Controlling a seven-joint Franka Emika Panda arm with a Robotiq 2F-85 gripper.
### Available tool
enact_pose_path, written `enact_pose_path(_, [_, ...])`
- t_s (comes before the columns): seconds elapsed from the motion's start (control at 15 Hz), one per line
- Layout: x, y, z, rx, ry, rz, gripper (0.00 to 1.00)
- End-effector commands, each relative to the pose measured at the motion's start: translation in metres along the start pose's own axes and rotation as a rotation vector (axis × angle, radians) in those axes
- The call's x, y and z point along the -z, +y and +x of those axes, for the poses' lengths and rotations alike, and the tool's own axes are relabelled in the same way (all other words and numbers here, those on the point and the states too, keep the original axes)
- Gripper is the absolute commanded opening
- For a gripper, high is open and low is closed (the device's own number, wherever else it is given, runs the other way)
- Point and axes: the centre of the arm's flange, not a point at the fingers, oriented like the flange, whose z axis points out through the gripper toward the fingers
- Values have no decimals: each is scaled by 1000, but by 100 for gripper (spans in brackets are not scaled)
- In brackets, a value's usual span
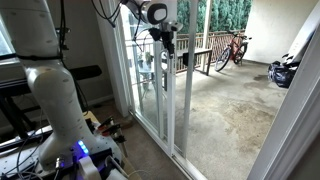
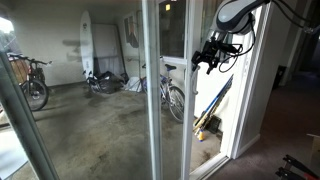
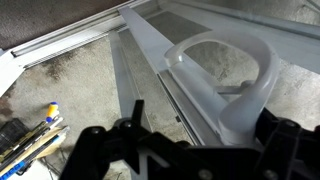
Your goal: Close the door
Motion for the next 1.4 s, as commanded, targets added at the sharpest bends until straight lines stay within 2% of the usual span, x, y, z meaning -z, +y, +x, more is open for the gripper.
enact_pose_path(0.0, [10,66,12,-70,-11,-72,100])
enact_pose_path(0.53, [17,118,34,-92,-26,-65,100])
enact_pose_path(1.07, [29,181,61,-125,-32,-15,100])
enact_pose_path(1.33, [42,216,72,-102,-33,9,100])
